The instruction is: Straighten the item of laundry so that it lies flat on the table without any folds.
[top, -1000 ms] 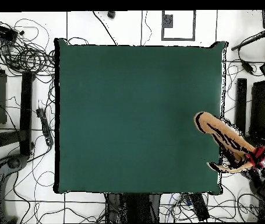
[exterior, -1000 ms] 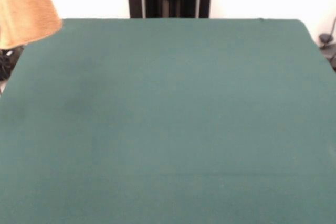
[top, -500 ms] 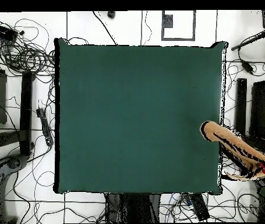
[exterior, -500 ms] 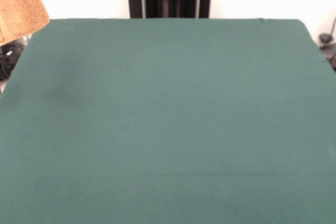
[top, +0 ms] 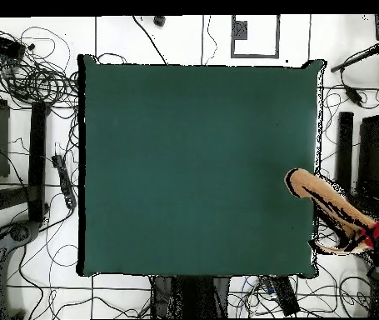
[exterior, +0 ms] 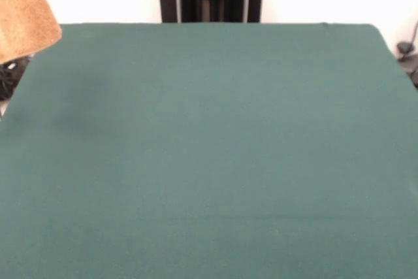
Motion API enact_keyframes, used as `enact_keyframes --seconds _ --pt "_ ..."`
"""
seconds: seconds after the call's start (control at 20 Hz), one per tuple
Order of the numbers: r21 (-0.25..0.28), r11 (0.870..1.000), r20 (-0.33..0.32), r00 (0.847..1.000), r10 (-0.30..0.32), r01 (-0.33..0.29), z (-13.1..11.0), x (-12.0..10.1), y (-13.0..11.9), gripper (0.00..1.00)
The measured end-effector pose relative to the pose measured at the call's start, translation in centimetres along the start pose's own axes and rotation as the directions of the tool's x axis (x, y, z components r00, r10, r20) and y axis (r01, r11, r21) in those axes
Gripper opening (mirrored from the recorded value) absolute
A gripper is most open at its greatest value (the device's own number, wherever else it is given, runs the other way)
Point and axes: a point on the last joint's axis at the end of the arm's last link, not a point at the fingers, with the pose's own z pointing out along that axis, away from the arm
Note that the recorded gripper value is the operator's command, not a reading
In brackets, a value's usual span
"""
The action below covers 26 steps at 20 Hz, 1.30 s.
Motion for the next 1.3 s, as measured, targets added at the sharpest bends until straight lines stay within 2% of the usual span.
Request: enact_keyframes --seconds 0.2,0.35,0.45,0.6,0.7,0.75,1.05,1.3 --pt "-0.020 0.999 -0.009 0.999 -0.043 0.042 0.6 0.9 3.4 0.00" --pt "-0.036 0.995 -0.023 0.996 -0.090 0.089 1.1 1.9 6.8 0.00" --pt "-0.037 0.990 -0.033 0.990 -0.139 0.138 1.5 2.9 9.9 0.00" --pt "-0.036 0.983 -0.036 0.983 -0.180 0.178 1.9 3.8 12.2 0.00" --pt "-0.034 0.976 -0.031 0.975 -0.218 0.217 2.4 4.7 14.4 0.00" --pt "-0.032 0.967 -0.018 0.967 -0.253 0.252 3.0 5.6 16.5 0.00" --pt "-0.026 0.944 0.021 0.944 -0.330 0.330 4.8 8.2 20.9 0.00" --pt "-0.024 0.933 0.027 0.933 -0.359 0.359 6.0 9.9 22.4 0.00"
